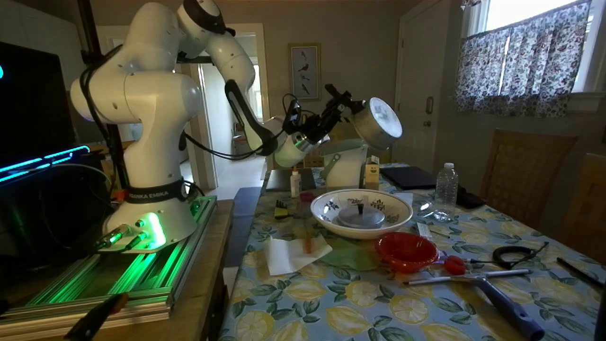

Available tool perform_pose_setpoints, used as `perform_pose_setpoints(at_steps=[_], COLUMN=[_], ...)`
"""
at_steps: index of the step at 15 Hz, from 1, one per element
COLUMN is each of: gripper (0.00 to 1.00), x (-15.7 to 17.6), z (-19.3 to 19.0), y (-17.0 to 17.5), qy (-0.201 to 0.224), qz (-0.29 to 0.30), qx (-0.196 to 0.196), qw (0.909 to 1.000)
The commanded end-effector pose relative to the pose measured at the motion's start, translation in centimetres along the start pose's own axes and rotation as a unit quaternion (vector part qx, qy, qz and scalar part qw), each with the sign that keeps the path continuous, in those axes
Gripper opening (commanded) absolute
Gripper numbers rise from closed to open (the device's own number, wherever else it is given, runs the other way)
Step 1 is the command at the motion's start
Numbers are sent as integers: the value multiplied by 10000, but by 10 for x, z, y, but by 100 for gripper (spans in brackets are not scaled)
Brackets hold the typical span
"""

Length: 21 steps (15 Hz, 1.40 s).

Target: Pick up the pot from the table and pour it's contents in the bowl

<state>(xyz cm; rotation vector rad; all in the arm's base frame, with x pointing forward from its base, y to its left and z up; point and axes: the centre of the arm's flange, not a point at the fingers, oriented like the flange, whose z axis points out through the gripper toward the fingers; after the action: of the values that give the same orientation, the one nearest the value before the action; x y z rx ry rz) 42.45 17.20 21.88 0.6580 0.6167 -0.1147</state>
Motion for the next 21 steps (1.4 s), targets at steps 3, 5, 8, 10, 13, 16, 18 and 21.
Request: perform_pose_setpoints(at_steps=[3,5,8,10,13,16,18,21], gripper=[6,6,6,6,6,6,6,6], x=[3,2,0,1,2,0,-1,-10], z=[7,10,16,20,21,23,26,36], y=[4,6,7,5,3,2,2,6], qy=[82,61,56,59,95,148,180,134], qz=[119,203,294,336,375,426,542,861], qx=[280,413,738,907,1107,1293,1452,1711], qw=[9995,9989,9968,9953,9931,9906,9878,9814])
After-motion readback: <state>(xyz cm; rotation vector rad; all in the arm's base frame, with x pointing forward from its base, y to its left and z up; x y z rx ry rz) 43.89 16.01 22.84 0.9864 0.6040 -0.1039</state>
